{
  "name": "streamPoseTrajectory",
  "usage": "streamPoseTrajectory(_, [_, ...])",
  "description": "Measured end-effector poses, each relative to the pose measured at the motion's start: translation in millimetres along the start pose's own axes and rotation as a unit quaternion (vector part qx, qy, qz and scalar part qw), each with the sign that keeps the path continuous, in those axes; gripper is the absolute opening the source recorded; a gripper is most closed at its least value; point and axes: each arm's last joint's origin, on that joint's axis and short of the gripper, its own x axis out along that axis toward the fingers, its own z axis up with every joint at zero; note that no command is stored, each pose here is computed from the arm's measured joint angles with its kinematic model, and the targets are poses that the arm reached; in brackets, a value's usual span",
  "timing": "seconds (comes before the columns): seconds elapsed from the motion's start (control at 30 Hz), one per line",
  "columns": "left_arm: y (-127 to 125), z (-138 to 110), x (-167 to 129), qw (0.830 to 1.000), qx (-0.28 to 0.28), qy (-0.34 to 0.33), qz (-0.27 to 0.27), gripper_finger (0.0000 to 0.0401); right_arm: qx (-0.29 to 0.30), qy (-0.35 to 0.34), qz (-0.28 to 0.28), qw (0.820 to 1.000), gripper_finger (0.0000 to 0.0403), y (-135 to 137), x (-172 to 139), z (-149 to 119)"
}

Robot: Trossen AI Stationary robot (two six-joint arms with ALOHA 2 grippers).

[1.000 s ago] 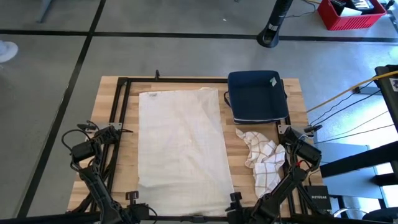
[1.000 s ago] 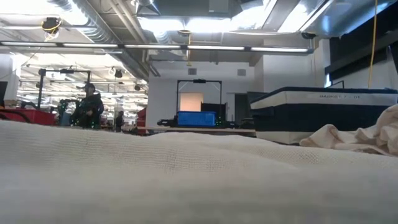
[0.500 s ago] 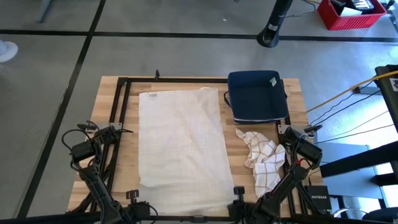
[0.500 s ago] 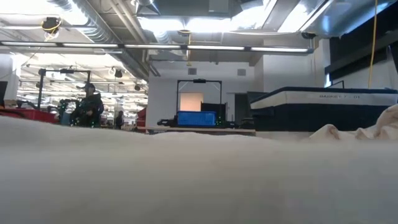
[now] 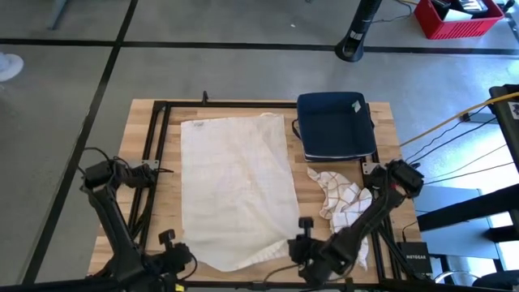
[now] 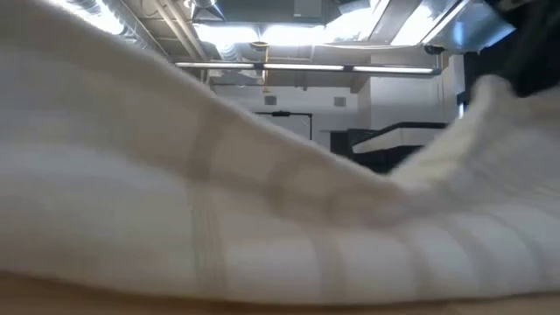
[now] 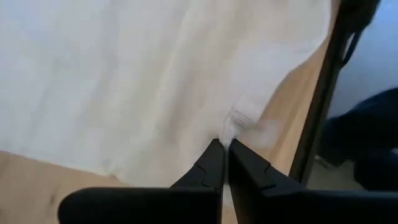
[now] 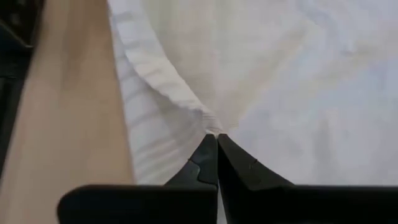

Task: Fold towel
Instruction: Fold the white patterned towel

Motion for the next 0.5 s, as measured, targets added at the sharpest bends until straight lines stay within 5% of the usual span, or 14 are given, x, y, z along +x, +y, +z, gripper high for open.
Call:
streamPoseTrajectory(0.27, [6.3,12.2,-29.9,0.998,-0.03,-0.022,-0.06,0.0004,0.026,0.004,0.075,0.997,0.0002,-35.1,-24.9,27.2])
streamPoseTrajectory(0.5, [-17.2,-0.8,-52.3,0.98,-0.092,-0.014,-0.177,0.0003,0.014,-0.046,0.164,0.985,0.0001,-10.1,-68.3,20.5])
